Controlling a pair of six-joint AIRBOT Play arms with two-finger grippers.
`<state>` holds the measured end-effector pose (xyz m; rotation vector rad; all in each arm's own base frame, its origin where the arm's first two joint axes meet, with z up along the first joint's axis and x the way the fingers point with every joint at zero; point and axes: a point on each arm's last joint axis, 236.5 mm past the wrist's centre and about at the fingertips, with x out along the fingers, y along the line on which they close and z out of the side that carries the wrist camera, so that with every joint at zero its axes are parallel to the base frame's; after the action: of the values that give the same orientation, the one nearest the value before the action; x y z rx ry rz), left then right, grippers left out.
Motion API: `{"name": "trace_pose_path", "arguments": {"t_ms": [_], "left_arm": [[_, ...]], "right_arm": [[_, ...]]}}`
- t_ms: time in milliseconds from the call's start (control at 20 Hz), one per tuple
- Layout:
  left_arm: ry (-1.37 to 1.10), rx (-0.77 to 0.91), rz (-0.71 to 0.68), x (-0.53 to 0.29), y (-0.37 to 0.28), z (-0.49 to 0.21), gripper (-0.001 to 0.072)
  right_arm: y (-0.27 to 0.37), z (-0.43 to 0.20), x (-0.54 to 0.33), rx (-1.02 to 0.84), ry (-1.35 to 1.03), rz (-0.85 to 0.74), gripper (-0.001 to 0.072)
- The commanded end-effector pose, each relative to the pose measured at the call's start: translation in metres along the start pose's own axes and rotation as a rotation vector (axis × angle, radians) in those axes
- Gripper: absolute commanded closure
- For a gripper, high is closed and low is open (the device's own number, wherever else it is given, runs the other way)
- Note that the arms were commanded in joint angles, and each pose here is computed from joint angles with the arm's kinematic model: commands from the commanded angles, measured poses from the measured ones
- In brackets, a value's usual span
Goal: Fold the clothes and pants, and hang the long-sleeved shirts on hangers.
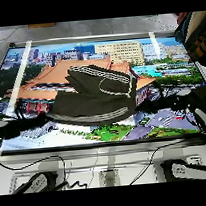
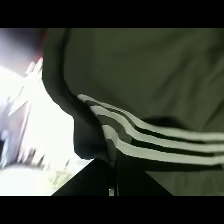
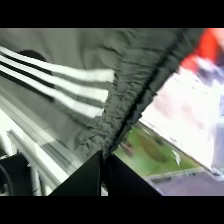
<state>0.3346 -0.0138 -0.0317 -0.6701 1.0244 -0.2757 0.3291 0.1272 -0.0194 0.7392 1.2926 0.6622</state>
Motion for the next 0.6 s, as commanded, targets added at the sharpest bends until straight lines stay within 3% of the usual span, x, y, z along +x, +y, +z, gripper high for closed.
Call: {"name": "trace_pose_path", "arguments": {"t_ms": [0, 300, 550], "left_arm": [[-0.272, 0.198, -0.122, -0.063, -0.083, 0.076, 0.0699], [-0.921, 0.658, -0.047, -0.28, -0.253, 0.123, 0.07], [-1.566, 0.721, 0.07, -0.458, -0.319, 0.075, 0.07]], "right_arm": [[0.068, 0.029, -0.05, -0.246, -0.149, -0.012, 0.0696], [0.276, 0.016, -0.162, -0.67, -0.553, 0.12, 0.0695], [0.407, -0.05, -0.245, -0.742, -0.836, 0.359, 0.0695]]}}
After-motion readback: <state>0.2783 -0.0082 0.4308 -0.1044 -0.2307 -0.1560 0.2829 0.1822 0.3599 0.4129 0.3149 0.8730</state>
